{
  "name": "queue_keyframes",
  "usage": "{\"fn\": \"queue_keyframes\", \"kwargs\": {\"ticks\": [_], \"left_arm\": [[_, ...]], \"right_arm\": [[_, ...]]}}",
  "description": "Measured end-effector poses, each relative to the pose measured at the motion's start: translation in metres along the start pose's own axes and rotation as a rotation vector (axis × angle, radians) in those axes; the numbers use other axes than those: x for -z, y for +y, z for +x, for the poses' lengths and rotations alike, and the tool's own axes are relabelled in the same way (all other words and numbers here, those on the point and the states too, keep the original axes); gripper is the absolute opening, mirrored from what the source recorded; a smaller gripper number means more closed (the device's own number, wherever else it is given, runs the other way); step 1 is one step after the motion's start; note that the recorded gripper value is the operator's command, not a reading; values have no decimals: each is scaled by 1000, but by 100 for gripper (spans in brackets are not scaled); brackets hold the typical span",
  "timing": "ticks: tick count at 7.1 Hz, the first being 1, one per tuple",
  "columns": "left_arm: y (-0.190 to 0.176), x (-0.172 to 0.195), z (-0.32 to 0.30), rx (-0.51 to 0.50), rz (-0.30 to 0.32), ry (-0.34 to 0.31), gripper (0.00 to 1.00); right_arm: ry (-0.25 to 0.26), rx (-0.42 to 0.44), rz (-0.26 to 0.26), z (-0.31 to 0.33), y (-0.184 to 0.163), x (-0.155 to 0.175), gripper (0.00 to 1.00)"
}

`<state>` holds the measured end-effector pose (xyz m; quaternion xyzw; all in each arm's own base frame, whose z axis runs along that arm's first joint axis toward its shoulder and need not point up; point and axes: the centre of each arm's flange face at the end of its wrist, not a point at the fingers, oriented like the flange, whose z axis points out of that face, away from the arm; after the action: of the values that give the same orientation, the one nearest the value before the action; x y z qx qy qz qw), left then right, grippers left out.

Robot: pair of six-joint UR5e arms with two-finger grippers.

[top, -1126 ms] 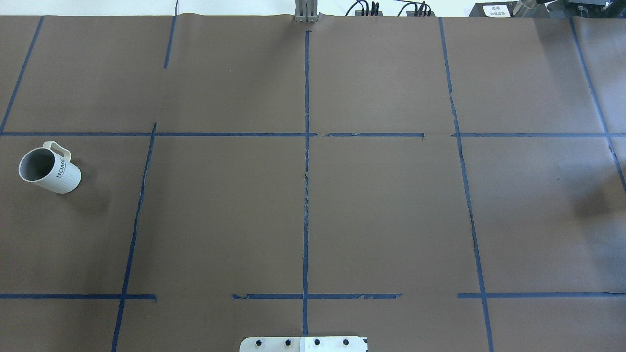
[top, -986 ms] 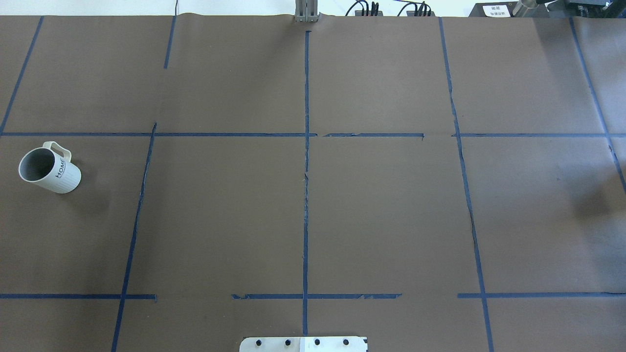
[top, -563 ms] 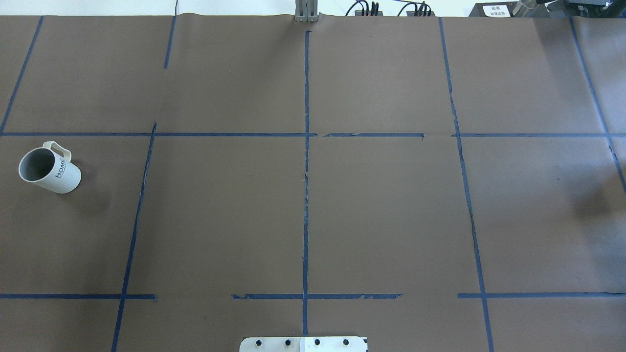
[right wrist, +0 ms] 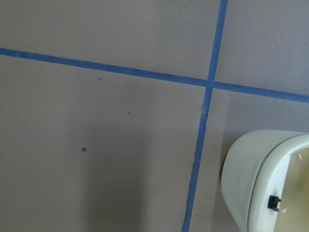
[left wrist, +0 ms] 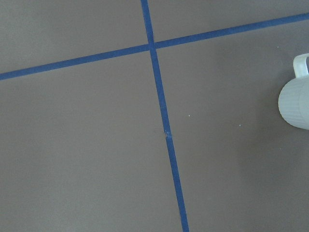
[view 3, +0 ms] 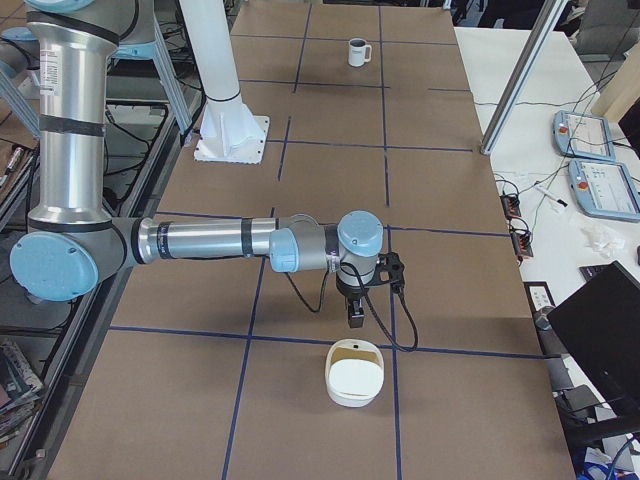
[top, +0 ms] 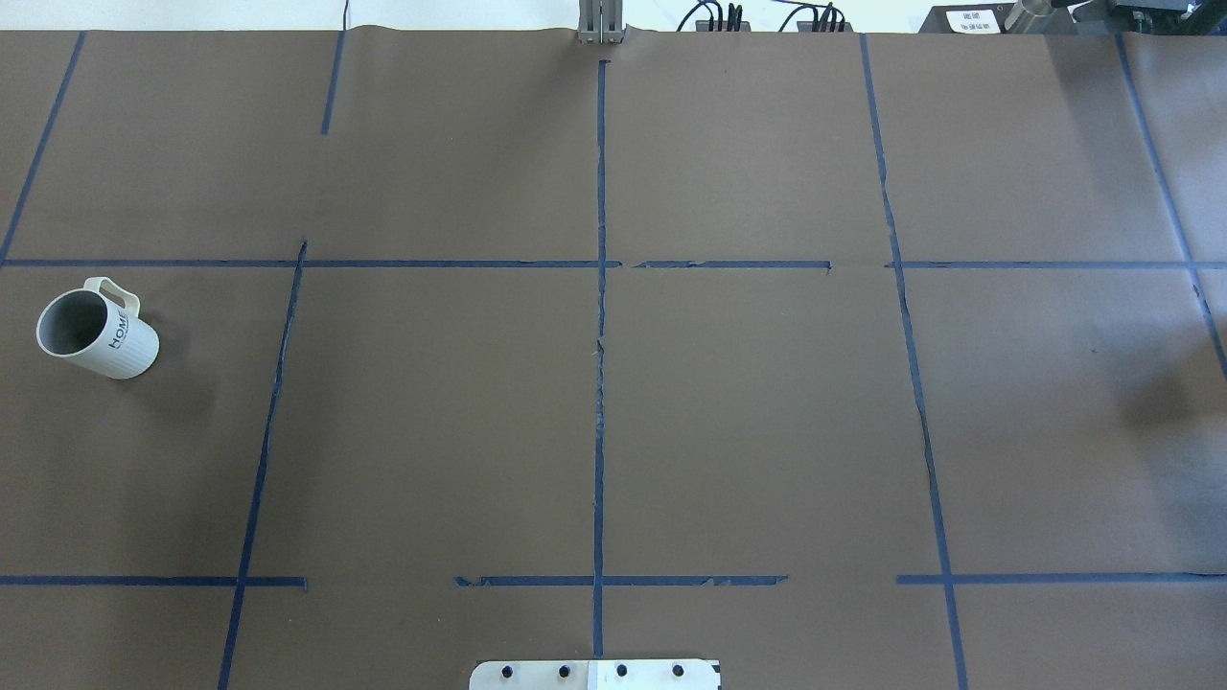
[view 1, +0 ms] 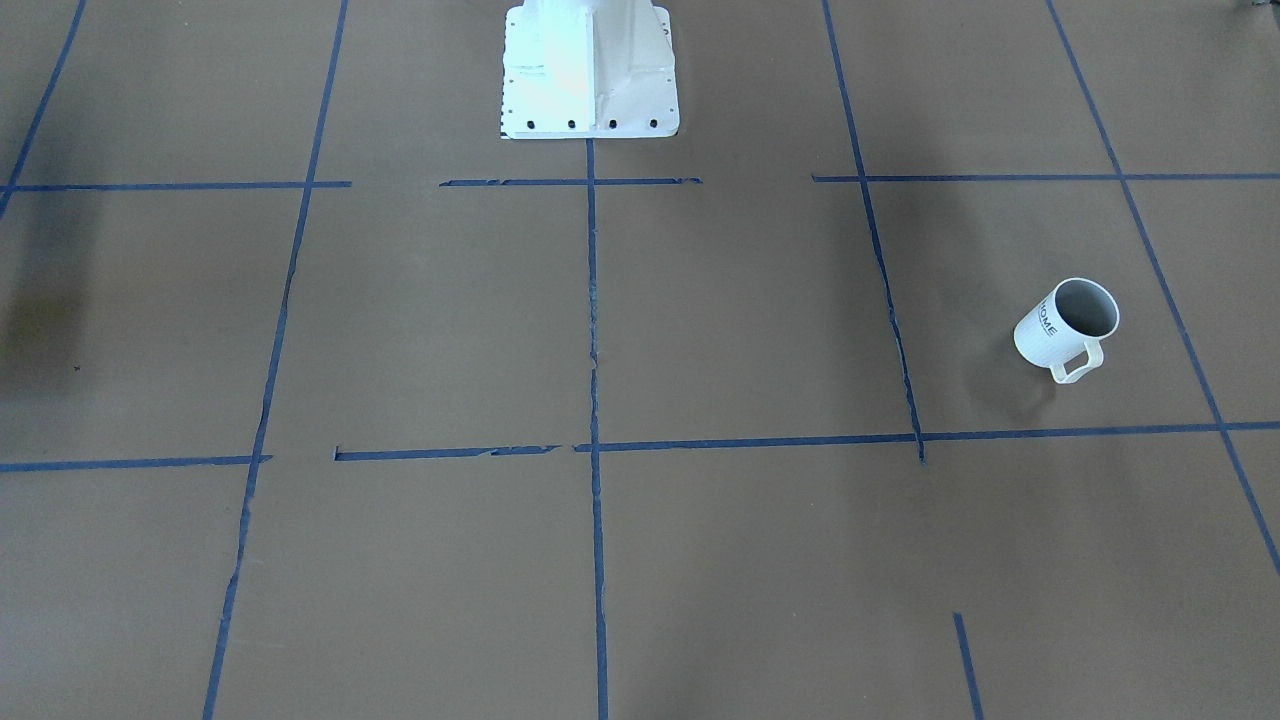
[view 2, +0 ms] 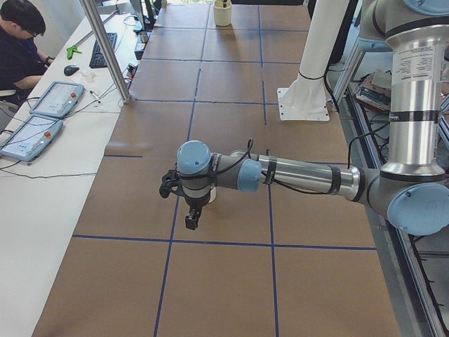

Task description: Left arm hands cup to right arm to dump lemon

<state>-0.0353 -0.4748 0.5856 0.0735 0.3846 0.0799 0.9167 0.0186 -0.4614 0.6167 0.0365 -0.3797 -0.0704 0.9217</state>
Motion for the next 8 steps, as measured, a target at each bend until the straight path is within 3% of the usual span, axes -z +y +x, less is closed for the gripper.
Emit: {"fn": "queue_keyframes", "kwargs": {"ticks": [2, 5, 8], "left_arm": [[-10, -9, 24, 27, 24, 12, 100], [-12, -59, 79, 115, 9, 42, 100], [-8, -92, 113, 185, 38, 10, 100]], "right_arm": [[-3, 4, -1, -2, -1, 0, 100], [-5, 7, -3, -4, -1, -1, 100], [-6, 6, -4, -5, -1, -1, 100]]}}
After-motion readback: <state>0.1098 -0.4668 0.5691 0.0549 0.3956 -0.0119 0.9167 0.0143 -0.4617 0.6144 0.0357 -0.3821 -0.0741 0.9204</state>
